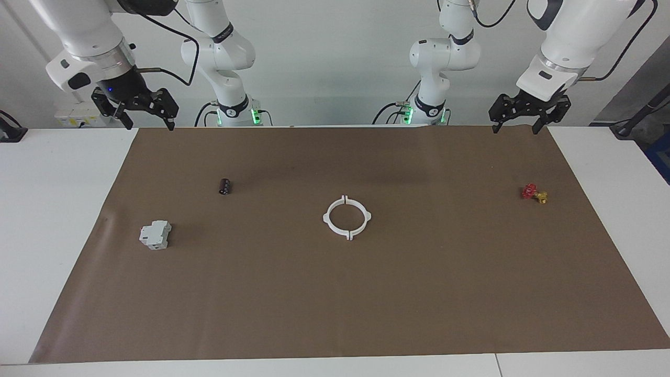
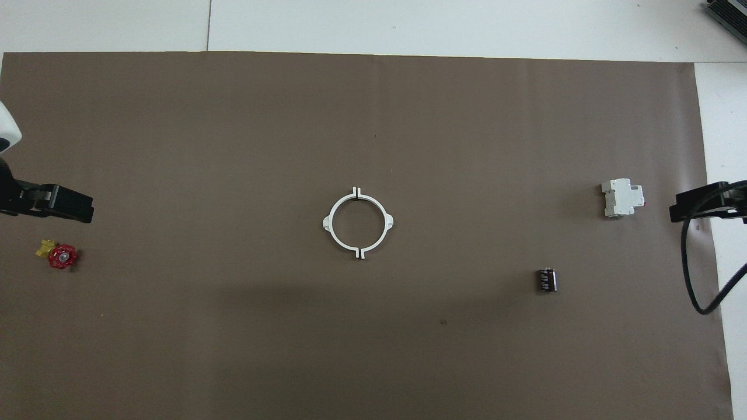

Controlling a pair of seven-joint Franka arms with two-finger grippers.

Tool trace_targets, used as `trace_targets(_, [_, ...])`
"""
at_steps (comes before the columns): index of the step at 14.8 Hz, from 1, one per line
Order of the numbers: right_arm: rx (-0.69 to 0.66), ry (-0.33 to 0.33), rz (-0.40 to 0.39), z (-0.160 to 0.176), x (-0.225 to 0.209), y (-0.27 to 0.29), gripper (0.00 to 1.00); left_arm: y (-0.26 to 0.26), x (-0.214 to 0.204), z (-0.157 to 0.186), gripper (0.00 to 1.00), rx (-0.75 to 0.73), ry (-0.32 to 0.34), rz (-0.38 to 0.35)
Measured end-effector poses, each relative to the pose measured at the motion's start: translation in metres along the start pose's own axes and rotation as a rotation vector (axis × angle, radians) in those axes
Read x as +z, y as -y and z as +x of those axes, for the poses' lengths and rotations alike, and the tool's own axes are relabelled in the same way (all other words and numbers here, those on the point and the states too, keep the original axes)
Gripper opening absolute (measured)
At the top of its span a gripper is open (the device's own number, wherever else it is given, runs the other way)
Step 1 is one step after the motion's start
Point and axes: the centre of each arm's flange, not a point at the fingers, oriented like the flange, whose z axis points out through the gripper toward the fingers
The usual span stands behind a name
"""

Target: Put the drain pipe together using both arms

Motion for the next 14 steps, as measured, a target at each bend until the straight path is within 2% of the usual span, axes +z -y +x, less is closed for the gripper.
trace_targets(14, [0.000, 0.000, 0.000, 0.0000, 0.0000, 0.0000, 1.00, 0.0031, -0.0031, 0.0012, 1.00, -0.004, -0.018, -0.001])
